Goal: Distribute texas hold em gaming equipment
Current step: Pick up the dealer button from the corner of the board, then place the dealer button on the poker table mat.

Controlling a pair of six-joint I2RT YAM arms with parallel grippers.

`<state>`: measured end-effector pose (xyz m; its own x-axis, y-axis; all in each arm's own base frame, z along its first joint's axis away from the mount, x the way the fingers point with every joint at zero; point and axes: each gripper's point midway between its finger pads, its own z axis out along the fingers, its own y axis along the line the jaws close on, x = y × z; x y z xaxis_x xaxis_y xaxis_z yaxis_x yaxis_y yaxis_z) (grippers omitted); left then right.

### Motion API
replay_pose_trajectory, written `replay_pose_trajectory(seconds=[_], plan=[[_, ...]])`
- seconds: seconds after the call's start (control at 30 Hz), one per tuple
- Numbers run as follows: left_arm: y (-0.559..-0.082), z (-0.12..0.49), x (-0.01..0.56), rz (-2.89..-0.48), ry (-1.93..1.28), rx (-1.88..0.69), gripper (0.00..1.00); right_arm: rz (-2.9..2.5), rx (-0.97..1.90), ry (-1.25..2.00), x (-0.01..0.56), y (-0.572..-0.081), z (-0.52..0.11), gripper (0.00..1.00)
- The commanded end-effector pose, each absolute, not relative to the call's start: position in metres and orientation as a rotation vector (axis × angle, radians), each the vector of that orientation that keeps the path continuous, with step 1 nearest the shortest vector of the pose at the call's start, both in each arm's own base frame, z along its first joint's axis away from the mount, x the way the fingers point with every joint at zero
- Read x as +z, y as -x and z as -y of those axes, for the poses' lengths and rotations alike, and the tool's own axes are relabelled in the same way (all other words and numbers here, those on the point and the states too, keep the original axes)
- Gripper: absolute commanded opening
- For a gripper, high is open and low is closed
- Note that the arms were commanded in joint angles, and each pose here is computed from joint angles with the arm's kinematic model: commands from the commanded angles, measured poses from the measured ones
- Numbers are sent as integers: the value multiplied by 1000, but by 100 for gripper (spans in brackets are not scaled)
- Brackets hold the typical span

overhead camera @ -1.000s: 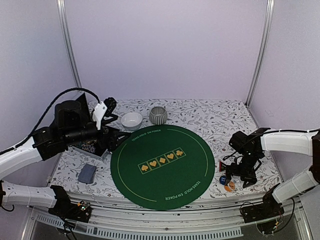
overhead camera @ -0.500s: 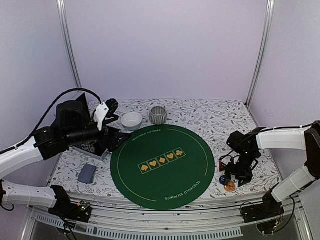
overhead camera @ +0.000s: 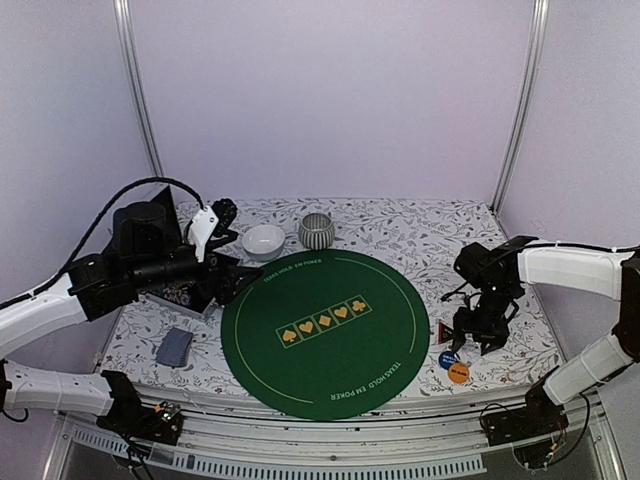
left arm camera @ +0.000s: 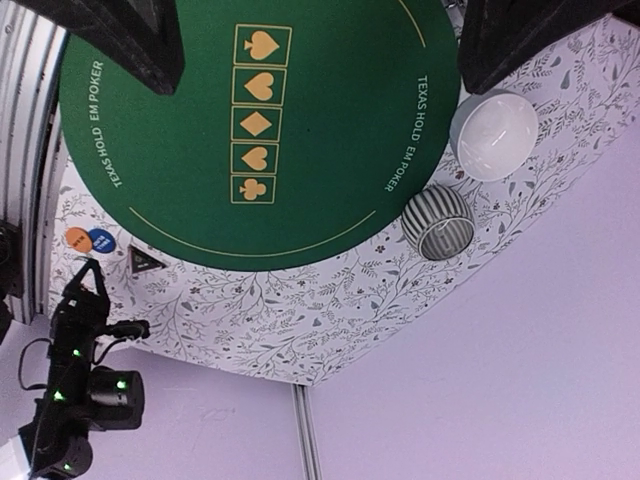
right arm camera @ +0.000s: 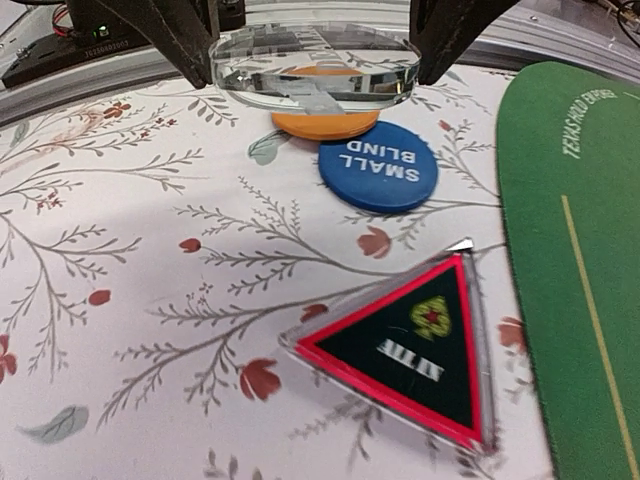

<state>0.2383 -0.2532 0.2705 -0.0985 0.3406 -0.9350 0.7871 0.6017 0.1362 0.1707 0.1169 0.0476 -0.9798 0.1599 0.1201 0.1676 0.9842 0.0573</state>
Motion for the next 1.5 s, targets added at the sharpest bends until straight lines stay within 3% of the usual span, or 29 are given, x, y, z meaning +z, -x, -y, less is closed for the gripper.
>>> replay_pose_trajectory(seconds=[0.0, 0.23, 0.53, 0.87, 1.47], plan=[[-237, 255, 269, -1666, -953, -487, 98, 3133, -184, 194, 91, -203, -135, 32], [-247, 244, 268, -1679, -901, -436, 98, 3315, -524, -149, 145, -298, -237, 30], [-254, 226, 269, -1682, -825, -377, 98, 3300, -401, -340, 75, -384, -289, 30], [-256, 223, 265, -1695, -813, -370, 98, 3341, -163, -325, 35, -419, -286, 30], [-254, 223, 266, -1695, -807, -387, 98, 3378, -484, -378, 8, -438, -386, 28]])
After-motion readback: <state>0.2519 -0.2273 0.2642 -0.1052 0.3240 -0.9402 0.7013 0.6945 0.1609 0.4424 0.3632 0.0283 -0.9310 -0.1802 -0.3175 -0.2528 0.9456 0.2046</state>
